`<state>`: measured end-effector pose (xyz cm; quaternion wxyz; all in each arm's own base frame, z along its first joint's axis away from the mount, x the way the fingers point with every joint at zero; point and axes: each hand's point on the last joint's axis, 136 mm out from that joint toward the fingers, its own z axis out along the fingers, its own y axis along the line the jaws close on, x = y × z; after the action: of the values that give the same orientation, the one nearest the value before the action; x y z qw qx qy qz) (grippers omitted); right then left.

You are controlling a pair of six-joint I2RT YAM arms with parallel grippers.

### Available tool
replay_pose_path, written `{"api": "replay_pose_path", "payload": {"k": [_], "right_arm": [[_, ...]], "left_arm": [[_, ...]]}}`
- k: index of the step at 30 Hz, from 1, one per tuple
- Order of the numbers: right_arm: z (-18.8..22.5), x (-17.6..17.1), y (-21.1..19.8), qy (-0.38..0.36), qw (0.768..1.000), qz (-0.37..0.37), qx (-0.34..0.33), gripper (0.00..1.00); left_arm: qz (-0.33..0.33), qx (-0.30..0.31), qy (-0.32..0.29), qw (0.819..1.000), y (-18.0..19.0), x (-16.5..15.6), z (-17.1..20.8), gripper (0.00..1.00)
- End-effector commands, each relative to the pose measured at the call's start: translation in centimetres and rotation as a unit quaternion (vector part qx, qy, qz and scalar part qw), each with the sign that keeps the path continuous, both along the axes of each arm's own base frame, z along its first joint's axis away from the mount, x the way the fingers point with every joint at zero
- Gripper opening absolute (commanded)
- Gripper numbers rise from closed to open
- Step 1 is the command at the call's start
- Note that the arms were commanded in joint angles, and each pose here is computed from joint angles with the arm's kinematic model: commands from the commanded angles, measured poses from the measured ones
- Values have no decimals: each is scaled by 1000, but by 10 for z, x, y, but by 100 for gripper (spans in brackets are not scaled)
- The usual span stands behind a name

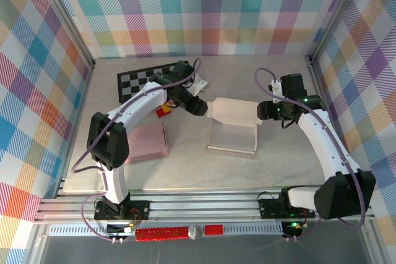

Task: Fold the paper box

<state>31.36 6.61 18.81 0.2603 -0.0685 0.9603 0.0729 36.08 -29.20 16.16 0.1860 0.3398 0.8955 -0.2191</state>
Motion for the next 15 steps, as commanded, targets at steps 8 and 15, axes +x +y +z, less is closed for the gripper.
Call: {"api": "replay_pose_path", "payload": {"k": [8,15], "right_arm": [[-21,21,6,4,995,91,-40,57],[-26,32,12,16,994,102,-32,45]], "left_arm": [[-23,-46,-15,999,-29,19,3,54],[-23,-51,-15,998,-40,24,0,50]]}}
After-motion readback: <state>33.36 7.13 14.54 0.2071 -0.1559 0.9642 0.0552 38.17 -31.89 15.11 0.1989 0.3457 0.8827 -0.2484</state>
